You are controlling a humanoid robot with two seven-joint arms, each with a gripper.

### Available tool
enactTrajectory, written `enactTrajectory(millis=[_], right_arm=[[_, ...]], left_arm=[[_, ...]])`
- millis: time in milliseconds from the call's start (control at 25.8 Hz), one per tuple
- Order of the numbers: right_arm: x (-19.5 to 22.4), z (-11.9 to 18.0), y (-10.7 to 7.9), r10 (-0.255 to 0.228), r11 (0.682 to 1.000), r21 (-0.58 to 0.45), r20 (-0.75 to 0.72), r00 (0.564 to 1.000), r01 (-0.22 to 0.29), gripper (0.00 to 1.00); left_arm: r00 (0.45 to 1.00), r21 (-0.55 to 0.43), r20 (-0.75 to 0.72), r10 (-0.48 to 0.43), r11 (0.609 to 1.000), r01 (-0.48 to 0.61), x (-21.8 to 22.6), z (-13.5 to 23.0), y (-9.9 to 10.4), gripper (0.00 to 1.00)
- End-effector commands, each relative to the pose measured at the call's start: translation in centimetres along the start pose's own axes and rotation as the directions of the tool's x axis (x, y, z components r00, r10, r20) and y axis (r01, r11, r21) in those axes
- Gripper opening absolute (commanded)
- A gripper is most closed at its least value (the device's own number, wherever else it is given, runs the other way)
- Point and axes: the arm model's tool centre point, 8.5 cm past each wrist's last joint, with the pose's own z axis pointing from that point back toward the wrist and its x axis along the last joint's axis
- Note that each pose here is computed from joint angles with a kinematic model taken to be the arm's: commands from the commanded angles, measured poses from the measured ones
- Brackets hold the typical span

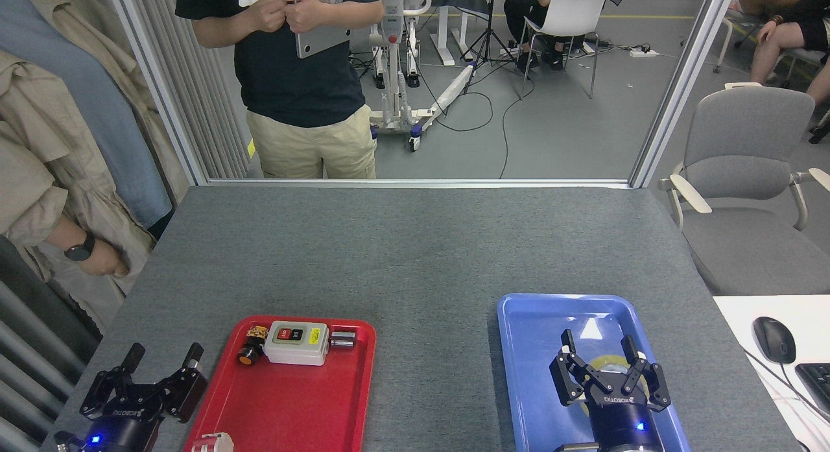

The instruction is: Place and move tape with both arms

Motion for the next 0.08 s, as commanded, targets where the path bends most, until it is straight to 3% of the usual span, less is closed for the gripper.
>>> enactTrajectory(millis=[0,39], right_arm=[[0.04,0.04,0.04,-0.001,1.0,0.001,0.0,1.0,0.001,0.99],[0.02,0.05,0.09,-0.001,1.0,0.002,-0.001,1.0,0.001,0.99]], left_arm=[[1.0,0.016,-0.02,-0.004,1.0,0.004,0.43,-0.57,0.24,1.0],[1.0,0.029,-0.019,-0.005,1.0,0.006,0.46,-0.56,0.49,1.0]])
